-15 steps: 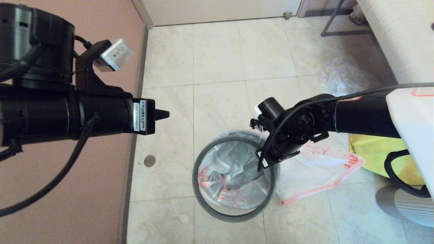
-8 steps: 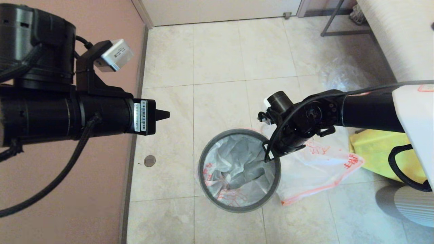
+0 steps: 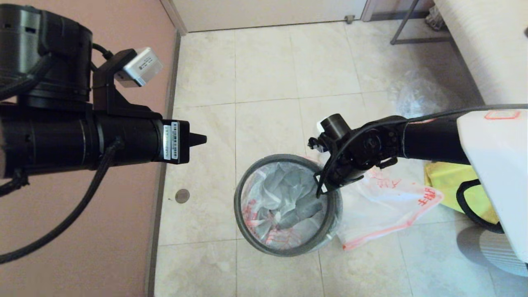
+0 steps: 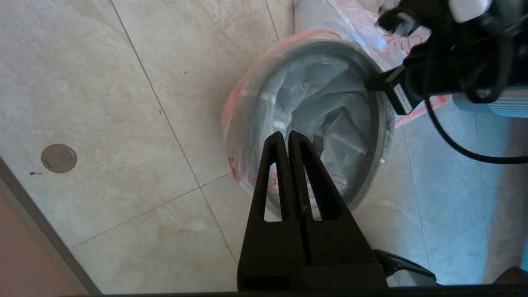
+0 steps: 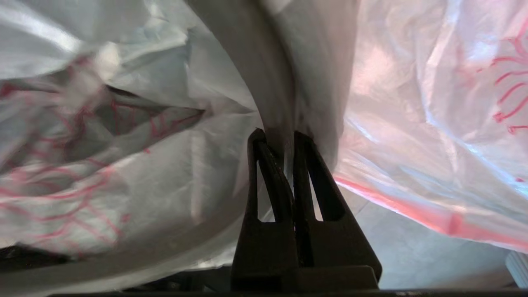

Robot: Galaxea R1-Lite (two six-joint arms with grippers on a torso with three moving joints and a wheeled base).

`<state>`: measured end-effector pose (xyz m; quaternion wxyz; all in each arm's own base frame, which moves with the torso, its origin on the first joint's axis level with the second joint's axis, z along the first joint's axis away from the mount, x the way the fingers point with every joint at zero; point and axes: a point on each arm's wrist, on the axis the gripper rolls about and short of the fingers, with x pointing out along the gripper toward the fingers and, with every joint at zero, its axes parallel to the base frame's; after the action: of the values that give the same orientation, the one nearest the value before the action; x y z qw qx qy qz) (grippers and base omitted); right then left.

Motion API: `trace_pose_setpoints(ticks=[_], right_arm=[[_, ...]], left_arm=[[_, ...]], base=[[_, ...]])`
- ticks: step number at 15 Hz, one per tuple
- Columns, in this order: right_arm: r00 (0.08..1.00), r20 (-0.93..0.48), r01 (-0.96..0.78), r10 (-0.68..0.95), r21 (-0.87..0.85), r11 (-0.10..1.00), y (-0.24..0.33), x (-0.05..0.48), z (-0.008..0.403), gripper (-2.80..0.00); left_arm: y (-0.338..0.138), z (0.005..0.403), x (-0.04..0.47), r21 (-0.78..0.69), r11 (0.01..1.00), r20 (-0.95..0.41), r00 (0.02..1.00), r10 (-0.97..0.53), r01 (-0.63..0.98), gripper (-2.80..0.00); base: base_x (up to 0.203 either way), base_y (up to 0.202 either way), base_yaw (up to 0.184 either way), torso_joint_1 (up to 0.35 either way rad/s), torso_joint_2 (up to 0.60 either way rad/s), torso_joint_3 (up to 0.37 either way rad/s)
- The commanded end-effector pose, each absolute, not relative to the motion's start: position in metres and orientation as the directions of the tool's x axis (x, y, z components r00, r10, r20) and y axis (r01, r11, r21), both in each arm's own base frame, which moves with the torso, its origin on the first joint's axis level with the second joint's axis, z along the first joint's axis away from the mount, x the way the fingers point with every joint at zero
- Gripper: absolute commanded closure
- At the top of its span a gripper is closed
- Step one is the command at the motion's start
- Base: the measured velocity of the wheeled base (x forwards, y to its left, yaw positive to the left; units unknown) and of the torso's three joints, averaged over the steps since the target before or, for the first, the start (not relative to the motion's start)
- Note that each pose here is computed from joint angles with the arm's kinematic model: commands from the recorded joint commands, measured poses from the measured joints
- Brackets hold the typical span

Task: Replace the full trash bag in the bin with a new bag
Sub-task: Place the trash can ring on the trash can

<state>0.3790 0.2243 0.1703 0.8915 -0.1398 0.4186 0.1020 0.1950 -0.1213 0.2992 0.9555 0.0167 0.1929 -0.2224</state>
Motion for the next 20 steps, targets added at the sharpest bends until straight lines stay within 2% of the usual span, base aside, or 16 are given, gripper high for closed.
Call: trace_pose_setpoints(ticks=[1, 5, 17, 20], right_arm=[[0.625, -0.779, -0.302, 0.06, -0.17, 0.938, 0.225, 0.379, 0.169, 0.0], [0.658, -0.75, -0.293, 0.067, -0.173, 0.94, 0.22, 0.366, 0.194, 0.0], [0.639, -0.769, -0.277, 0.008, -0.22, 0.935, 0.214, 0.385, 0.17, 0.0], [0.649, -0.761, -0.282, 0.017, -0.219, 0.934, 0.214, 0.381, 0.176, 0.0]], left_arm=[[-0.121, 0.299, 0.195, -0.055, 0.901, -0.376, 0.827, -0.418, 0.431, 0.0], [-0.12, 0.3, 0.194, -0.054, 0.901, -0.372, 0.829, -0.418, 0.43, 0.0], [-0.121, 0.299, 0.195, -0.054, 0.901, -0.377, 0.827, -0.417, 0.43, 0.0], [-0.121, 0.3, 0.194, -0.054, 0.901, -0.373, 0.829, -0.418, 0.43, 0.0]], base=[[0.0, 0.0, 0.0, 0.0, 0.0, 0.0], [0.0, 0.0, 0.0, 0.0, 0.0, 0.0], [0.0, 0.0, 0.0, 0.0, 0.0, 0.0], [0.0, 0.0, 0.0, 0.0, 0.0, 0.0]])
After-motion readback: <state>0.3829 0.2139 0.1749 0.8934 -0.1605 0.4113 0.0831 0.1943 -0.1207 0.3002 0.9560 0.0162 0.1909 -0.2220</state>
